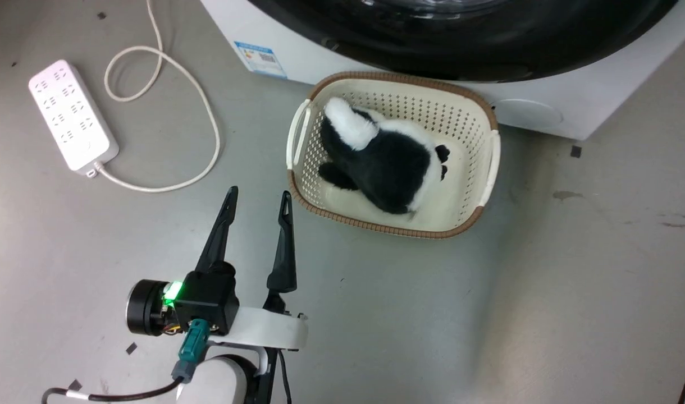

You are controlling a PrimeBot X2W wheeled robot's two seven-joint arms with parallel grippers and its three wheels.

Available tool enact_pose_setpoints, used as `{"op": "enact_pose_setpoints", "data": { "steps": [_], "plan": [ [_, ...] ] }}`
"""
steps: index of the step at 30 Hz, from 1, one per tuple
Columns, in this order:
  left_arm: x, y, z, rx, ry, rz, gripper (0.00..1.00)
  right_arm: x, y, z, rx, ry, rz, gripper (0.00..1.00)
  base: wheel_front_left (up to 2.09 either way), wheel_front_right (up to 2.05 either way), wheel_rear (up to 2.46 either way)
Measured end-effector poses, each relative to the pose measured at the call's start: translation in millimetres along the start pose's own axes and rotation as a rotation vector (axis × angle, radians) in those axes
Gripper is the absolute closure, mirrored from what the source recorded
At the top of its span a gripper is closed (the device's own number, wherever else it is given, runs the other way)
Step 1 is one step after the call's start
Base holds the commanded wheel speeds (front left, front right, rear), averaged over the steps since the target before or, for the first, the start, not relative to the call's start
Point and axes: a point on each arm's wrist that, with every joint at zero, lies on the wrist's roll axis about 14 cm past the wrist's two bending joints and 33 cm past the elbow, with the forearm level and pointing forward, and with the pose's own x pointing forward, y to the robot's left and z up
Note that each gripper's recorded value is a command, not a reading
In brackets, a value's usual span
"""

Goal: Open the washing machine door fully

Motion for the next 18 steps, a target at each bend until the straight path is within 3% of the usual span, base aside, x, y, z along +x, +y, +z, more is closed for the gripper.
{"op": "enact_pose_setpoints", "data": {
  "steps": [9,18],
  "plan": [
    [3.3,1.8,3.0,0.009,-0.022,0.014,0.0,13.3,-4.5,-13.2,0.1,0.131,0.016,1.0,0.0,0.0,0.0],
    [-1.4,2.3,15.1,0.001,-0.063,0.019,0.0,-4.1,0.6,-28.4,0.17,0.243,0.037,1.0,0.0,0.0,0.0]
  ]
}}
